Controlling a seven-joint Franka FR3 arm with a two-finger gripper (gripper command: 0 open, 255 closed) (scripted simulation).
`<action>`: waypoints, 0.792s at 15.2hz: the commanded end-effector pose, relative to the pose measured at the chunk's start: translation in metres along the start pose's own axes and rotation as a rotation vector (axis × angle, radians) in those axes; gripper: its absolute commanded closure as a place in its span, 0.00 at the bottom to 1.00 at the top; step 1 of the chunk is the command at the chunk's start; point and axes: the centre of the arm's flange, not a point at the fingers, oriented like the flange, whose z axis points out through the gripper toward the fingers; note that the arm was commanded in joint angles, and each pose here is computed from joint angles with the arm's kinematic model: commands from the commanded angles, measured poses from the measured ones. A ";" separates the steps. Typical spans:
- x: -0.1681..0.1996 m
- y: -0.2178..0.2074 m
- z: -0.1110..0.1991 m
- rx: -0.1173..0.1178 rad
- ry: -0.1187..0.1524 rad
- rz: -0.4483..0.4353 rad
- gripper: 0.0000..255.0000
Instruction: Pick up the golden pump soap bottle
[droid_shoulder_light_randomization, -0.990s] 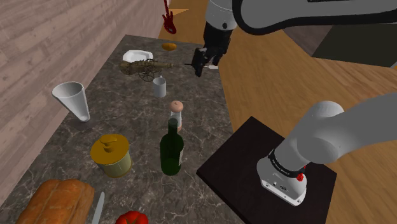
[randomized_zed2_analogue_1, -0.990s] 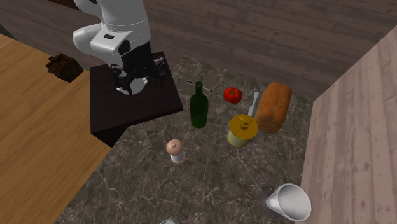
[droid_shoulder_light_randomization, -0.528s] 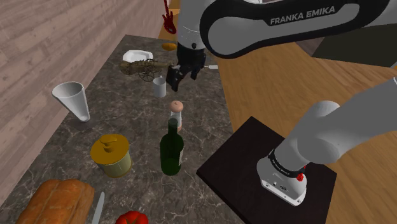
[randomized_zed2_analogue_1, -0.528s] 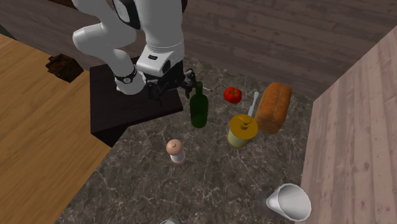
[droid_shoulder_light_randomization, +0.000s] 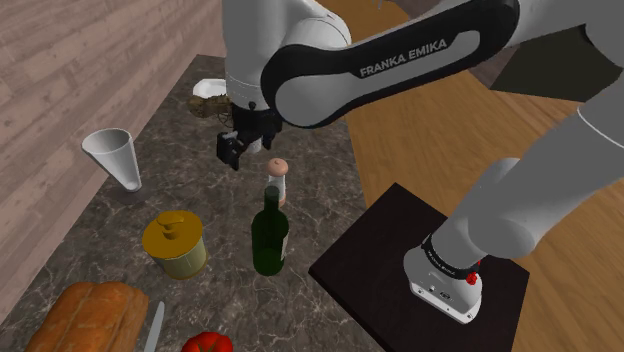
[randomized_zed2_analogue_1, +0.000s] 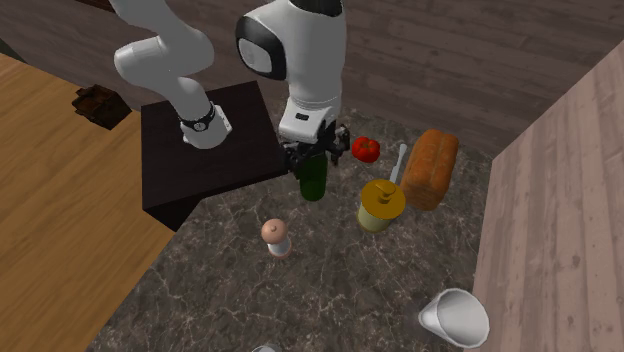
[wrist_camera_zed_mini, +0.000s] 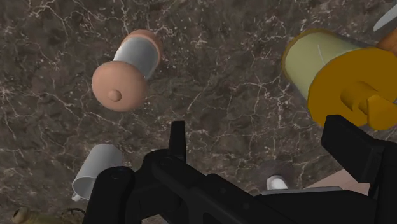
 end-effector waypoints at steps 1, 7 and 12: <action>0.008 -0.024 0.013 0.009 -0.001 -0.003 0.00; 0.029 -0.087 0.049 0.030 -0.003 -0.016 0.00; 0.046 -0.141 0.079 0.048 -0.005 -0.027 0.00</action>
